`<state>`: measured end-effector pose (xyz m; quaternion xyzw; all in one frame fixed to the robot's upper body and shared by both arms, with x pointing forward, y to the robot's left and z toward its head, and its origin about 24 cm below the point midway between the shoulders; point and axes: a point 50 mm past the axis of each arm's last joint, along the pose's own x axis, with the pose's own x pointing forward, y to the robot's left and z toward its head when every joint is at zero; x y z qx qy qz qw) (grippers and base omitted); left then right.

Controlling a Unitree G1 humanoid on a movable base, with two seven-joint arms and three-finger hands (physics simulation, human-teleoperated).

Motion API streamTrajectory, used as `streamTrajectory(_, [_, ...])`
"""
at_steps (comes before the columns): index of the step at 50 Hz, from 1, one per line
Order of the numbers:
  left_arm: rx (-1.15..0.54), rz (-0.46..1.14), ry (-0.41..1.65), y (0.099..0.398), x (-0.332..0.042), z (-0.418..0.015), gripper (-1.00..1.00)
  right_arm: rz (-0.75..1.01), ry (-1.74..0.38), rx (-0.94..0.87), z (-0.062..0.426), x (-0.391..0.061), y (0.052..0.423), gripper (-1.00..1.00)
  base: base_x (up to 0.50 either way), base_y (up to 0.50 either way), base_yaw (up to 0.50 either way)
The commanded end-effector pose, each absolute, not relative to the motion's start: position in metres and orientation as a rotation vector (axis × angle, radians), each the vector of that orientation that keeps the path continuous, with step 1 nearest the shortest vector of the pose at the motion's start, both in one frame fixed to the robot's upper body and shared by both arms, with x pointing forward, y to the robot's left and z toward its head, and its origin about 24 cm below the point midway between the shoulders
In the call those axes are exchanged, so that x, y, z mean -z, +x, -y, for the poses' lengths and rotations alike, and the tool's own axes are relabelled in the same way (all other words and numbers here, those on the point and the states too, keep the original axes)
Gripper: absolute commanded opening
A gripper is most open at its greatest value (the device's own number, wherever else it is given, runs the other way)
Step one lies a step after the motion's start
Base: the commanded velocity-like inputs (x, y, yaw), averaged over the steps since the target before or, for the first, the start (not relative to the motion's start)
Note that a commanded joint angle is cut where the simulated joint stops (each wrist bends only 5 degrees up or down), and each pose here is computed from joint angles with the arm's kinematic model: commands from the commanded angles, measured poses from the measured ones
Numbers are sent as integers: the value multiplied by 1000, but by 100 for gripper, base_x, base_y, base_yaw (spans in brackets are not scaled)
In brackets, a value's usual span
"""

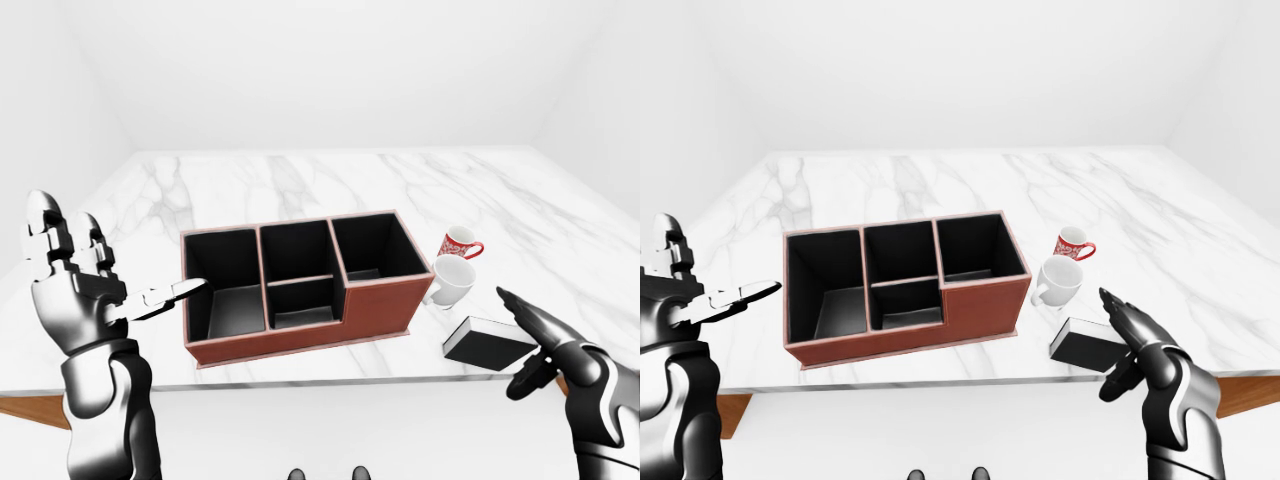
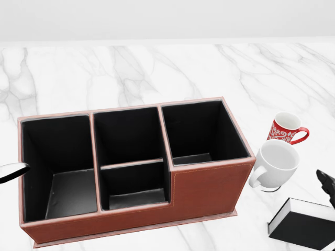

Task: Pick up the book and place it in the right compartment of the caddy.

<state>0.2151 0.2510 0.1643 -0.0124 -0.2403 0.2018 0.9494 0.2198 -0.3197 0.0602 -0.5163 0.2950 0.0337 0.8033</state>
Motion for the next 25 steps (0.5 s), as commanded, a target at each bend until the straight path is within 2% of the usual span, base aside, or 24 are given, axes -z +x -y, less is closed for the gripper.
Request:
streamTrajectory(1, [-411,482,-26,216,-163,-252,100,-638,-1151,-84,321,-67,227,100,0,0,0])
streamTrajectory(25, [-408,500,-21,214,-167,-250,100,-673,-1168,-95,330,-67,239,100,0,0,0])
